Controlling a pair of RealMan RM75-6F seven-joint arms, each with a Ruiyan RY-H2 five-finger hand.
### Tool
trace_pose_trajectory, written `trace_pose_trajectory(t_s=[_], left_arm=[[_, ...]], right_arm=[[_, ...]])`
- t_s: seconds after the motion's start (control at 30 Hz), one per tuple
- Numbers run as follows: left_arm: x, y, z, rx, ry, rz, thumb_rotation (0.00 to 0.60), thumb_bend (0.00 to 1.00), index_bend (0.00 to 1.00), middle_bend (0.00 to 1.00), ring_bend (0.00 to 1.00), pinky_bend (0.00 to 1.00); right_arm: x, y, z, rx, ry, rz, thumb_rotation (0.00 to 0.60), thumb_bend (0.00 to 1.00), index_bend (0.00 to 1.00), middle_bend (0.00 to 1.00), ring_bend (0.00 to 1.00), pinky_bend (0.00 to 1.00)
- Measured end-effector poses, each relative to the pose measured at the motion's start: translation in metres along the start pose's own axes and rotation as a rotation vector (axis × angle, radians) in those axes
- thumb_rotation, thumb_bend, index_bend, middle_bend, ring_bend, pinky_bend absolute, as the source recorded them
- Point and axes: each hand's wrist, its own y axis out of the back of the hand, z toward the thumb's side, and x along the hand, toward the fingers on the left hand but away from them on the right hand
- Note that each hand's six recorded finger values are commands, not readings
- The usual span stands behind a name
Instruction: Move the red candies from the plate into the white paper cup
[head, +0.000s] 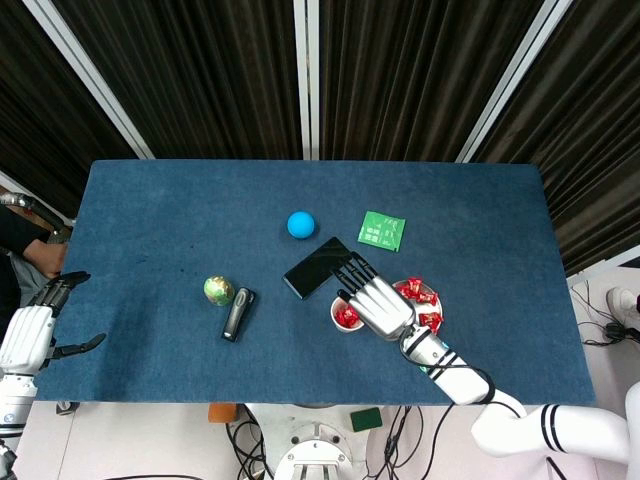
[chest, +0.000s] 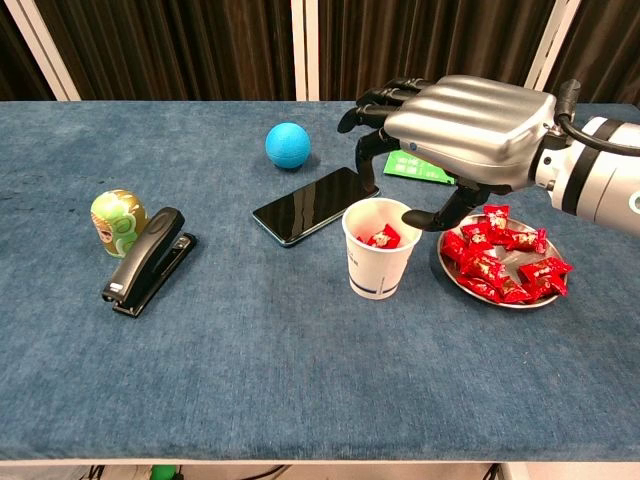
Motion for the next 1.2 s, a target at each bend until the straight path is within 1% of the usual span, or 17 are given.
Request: trace_pose_trajectory(t_s=[0.17,0.27,0.37,0.47,0.53,0.67,0.87,1.0,1.2], left_arm=[[0.000,0.000,0.000,0.000,-0.001,0.000,0.600,0.06,0.18,0.15,0.13,0.25],[0.000,0.000,0.001,0.001,-0.003,-0.002,0.600,0.06,0.18,0.15,0.13,0.25],[0.001,-0.001,0.002,0.001,-0.006,-0.002,0.600,0.06,0.18,0.16,0.13,0.25],[0.001,-0.002,0.003,0.001,-0.009,-0.005,0.600,0.06,0.18,0.16,0.13,0.25],[0.002,-0.002,0.004,0.001,-0.012,-0.006,0.600,0.06,0.18,0.15,0.13,0.25],[0.001,-0.003,0.005,0.003,-0.014,-0.010,0.600,0.06,0.18,0.16,0.13,0.25],[0.002,-0.003,0.007,0.005,-0.017,-0.012,0.600,0.06,0.18,0.16,0.13,0.25],[0.002,-0.004,0.007,0.006,-0.018,-0.015,0.600,0.06,0.18,0.16,0.13,0.25],[0.001,-0.005,0.007,0.005,-0.016,-0.014,0.600,0.06,0.18,0.15,0.13,0.25]], right_arm=[[0.006,0.005,-0.005,0.003,-0.013,-0.020,0.600,0.30,0.38,0.07,0.00,0.00],[0.015,0.008,-0.016,0.013,-0.044,-0.030,0.600,0.30,0.38,0.07,0.00,0.00],[0.026,0.006,-0.031,0.025,-0.087,-0.021,0.600,0.30,0.39,0.07,0.00,0.00],[0.037,-0.001,-0.046,0.027,-0.131,0.010,0.600,0.30,0.42,0.07,0.00,0.00],[0.043,-0.009,-0.054,0.021,-0.158,0.048,0.600,0.30,0.42,0.06,0.00,0.00],[0.059,-0.029,-0.071,0.017,-0.208,0.147,0.600,0.30,0.42,0.06,0.00,0.00],[0.077,-0.052,-0.084,0.043,-0.257,0.265,0.600,0.30,0.43,0.06,0.00,0.00],[0.082,-0.062,-0.087,0.054,-0.273,0.314,0.600,0.30,0.43,0.06,0.00,0.00],[0.081,-0.072,-0.086,0.066,-0.271,0.352,0.600,0.30,0.43,0.06,0.00,0.00]])
